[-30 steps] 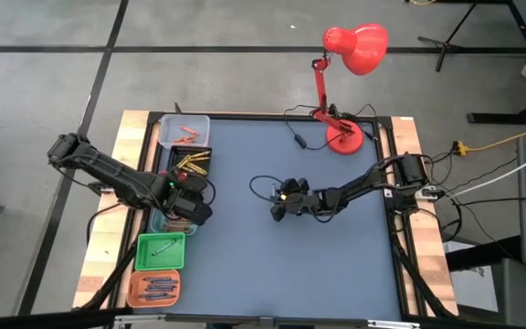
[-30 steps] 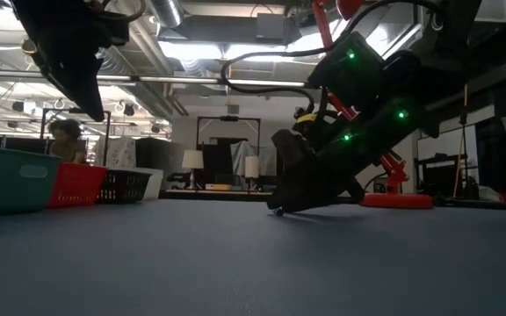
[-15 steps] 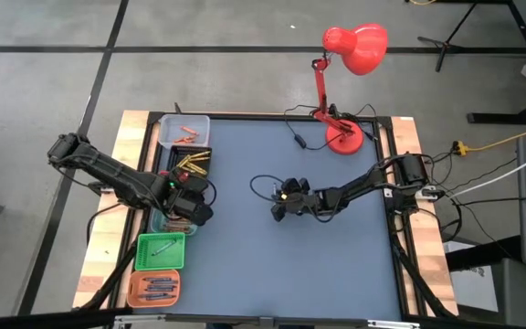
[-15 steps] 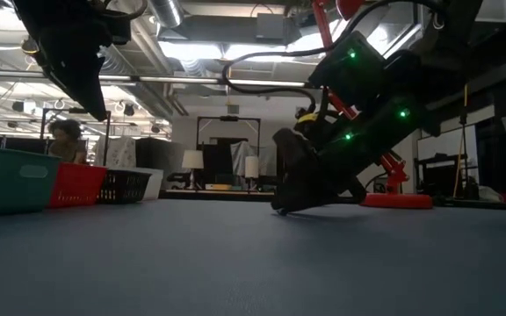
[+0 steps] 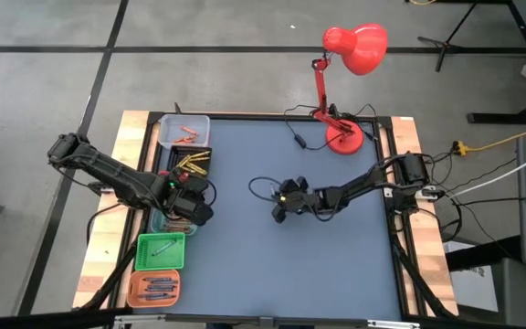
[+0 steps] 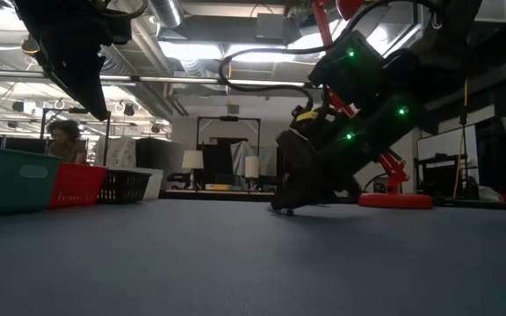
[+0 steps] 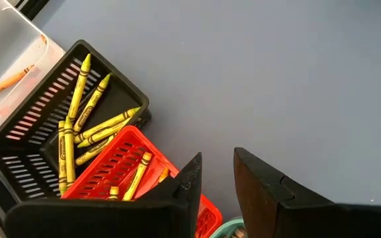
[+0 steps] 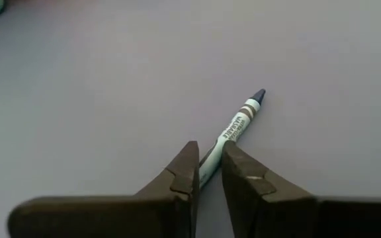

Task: Sort crayons
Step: Put the blue crayon into the green bin

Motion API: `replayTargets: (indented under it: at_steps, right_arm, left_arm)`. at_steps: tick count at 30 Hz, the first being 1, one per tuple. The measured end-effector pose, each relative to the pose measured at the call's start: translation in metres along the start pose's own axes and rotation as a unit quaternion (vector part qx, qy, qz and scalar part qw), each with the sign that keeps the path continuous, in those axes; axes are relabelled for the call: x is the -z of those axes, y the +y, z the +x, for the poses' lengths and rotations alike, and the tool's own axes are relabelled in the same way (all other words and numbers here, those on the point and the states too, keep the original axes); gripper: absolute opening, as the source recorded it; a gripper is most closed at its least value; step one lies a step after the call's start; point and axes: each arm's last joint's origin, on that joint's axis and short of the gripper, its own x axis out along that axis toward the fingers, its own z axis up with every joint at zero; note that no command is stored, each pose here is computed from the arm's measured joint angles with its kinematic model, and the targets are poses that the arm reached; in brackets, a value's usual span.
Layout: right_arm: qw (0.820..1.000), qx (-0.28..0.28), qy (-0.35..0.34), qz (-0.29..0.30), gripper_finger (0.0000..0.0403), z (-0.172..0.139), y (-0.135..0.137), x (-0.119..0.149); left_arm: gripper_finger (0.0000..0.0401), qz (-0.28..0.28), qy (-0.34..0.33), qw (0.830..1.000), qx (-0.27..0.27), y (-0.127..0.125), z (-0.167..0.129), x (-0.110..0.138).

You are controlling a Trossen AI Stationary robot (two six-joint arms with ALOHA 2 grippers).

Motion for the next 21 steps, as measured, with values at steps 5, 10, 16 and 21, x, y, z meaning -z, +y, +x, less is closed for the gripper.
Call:
replayTargets:
  at_steps: [5, 10, 16, 21]
  right_arm:
    - [0.997, -0.028, 0.012, -0.075, 0.0053, 0.0002, 0.0015, -0.0001]
    - [0.986, -0.07, 0.024, -0.149, 0.0053, 0.0001, 0.004, 0.0011]
    - [0.972, -0.089, 0.025, -0.215, 0.0053, 0.0, 0.0046, 0.0014]
    - [0.974, -0.082, 0.022, -0.212, 0.0053, -0.0002, 0.0049, 0.0014]
  left_arm:
    - [0.0073, 0.0, 0.0, 1.0, 0.0, 0.0, 0.0, 0.0]
    - [0.0073, 0.0, 0.0, 1.0, 0.0, 0.0, 0.0, 0.0]
    - [0.0073, 0.0, 0.0, 1.0, 0.0, 0.0001, 0.0, 0.0]
    - [0.0073, 0.0, 0.0, 1.0, 0.0, 0.0001, 0.0, 0.0]
